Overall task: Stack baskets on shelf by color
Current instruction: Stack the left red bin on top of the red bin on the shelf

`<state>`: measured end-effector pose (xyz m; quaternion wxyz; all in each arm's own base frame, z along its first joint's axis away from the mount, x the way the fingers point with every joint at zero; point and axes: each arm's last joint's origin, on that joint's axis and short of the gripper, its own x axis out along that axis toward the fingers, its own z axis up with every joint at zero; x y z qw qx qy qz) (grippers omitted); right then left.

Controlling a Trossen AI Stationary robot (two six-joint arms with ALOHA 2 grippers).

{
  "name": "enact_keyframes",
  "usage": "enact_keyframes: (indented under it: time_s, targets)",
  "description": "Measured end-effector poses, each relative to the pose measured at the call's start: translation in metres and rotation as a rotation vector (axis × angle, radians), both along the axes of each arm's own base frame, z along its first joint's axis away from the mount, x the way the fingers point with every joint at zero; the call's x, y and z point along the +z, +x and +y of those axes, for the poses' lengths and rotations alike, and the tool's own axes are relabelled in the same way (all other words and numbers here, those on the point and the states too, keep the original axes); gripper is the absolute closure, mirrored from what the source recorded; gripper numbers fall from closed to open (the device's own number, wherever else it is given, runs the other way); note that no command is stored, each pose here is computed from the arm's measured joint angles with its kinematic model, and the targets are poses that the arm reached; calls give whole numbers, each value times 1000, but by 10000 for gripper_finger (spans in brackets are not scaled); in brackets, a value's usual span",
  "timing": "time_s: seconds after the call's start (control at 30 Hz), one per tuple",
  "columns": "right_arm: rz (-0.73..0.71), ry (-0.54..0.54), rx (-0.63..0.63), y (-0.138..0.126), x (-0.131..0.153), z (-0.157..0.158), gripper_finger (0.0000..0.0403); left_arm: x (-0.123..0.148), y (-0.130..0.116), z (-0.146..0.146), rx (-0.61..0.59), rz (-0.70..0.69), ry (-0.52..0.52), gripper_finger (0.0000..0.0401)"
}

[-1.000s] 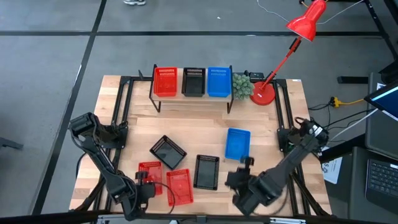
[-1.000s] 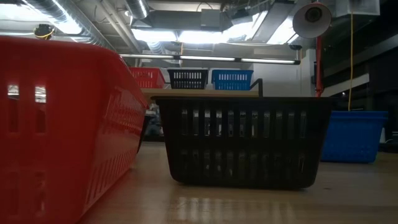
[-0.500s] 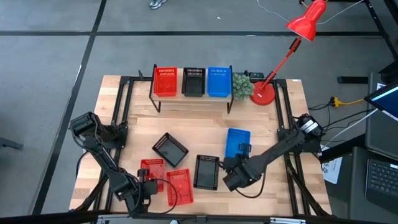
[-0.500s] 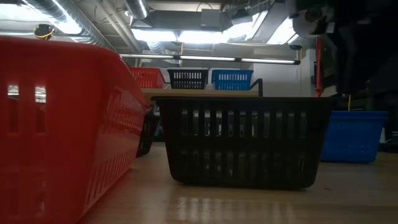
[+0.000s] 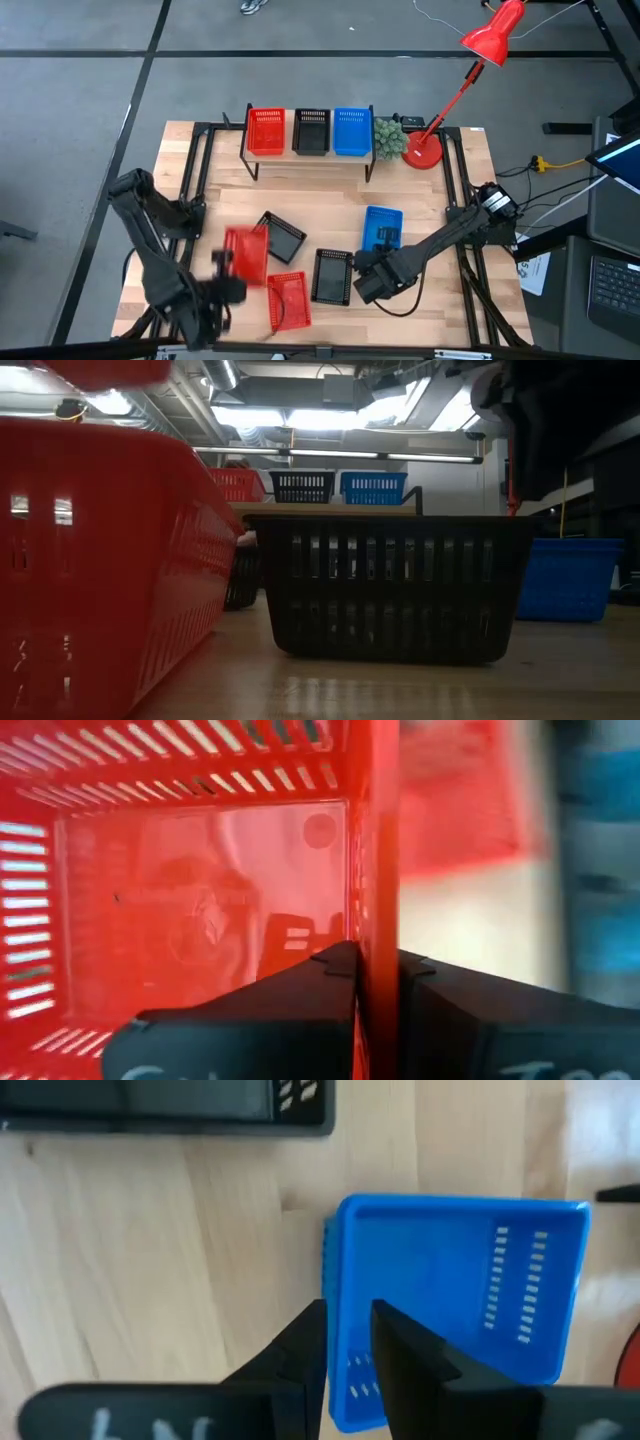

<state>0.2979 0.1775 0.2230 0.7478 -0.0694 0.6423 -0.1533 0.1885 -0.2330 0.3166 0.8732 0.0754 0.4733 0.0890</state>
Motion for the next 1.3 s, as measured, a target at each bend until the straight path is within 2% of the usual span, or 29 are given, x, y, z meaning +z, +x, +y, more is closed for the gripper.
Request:
enact_keyframes:
  time_s: [0.1, 0.17, 0.37, 0.5, 0.6, 0.8, 0.93, 1.13, 1.3]
  targets:
    - [-54, -1, 2, 4, 0, 2, 323, 38, 1, 47, 66, -79, 219, 401]
    - [-111, 27, 3, 9, 0, 5, 323, 57, 4, 82, 87, -102, 287, 401]
    - [-276, 139, 99, 26, 4, 19, 323, 89, 0, 192, 147, 27, 364, 401]
    - [-325, 137, 100, 28, 5, 23, 323, 95, -7, 246, 139, 73, 300, 401]
    - [-369, 137, 76, 30, 7, 24, 323, 93, -6, 276, 115, 54, 252, 401]
    - [-444, 175, 67, 37, 10, 27, 323, 70, 1, 327, 76, 71, 185, 401]
    - [-455, 186, 46, 37, 10, 28, 323, 49, 10, 353, 73, 100, 99, 401]
    - [-456, 188, 42, 37, 10, 28, 323, 36, 14, 372, 81, 128, 37, 401]
    - [-456, 188, 43, 37, 10, 28, 323, 32, 19, 377, 80, 126, 22, 401]
